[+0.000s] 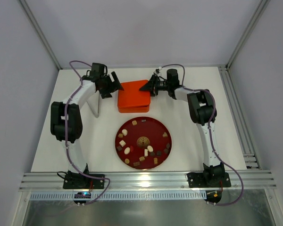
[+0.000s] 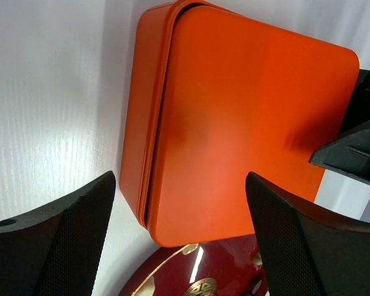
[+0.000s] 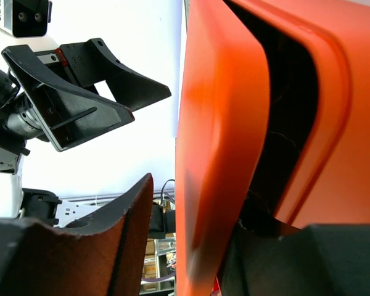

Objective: Pack the chocolate

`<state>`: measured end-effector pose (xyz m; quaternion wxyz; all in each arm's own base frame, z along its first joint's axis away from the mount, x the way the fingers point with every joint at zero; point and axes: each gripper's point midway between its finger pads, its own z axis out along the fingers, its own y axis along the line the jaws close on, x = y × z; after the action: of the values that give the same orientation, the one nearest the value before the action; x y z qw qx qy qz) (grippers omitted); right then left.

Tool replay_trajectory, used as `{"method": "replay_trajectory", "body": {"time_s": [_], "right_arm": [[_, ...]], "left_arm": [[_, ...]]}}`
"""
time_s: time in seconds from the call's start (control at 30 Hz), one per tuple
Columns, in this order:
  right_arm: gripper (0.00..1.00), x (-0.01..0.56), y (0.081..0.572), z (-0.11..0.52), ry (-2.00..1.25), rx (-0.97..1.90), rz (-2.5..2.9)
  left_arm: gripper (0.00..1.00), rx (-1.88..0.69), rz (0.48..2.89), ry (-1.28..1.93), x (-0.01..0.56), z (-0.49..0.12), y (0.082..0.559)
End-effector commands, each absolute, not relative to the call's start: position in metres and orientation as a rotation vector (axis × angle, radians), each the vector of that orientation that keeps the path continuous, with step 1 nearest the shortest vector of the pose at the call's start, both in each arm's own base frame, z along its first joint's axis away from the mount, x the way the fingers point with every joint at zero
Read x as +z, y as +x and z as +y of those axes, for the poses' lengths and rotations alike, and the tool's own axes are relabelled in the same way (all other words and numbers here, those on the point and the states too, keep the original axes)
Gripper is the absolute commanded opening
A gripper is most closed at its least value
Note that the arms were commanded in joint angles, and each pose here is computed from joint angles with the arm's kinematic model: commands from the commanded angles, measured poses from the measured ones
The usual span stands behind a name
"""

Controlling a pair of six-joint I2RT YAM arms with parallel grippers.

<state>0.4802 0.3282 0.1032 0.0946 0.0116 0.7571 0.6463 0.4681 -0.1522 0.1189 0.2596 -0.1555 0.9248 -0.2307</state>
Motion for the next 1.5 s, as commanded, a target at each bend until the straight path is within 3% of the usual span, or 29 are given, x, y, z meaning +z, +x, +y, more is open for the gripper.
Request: {"method": "replay_trajectory", "body": {"time_s": [0.0,0.83,1.47], "right_arm": [[0.45,0.148,0.487,0.323,-0.070,1.879,2.147],[0.49,0.128,0.490,0.297,-0.041,1.624,2.258],[0.60,0.125,0.485,0.288,-0.024,1.539,2.303]], "left_arm": [[0.84,-0.617,2.489,-0.391,0.117,-0.153,0.473],[0.84,-0.610,2.524,-0.383,0.103,-0.156,0.471],[0.84,-0.600,2.559,-0.381,0.091,-0.161,0.467]]}}
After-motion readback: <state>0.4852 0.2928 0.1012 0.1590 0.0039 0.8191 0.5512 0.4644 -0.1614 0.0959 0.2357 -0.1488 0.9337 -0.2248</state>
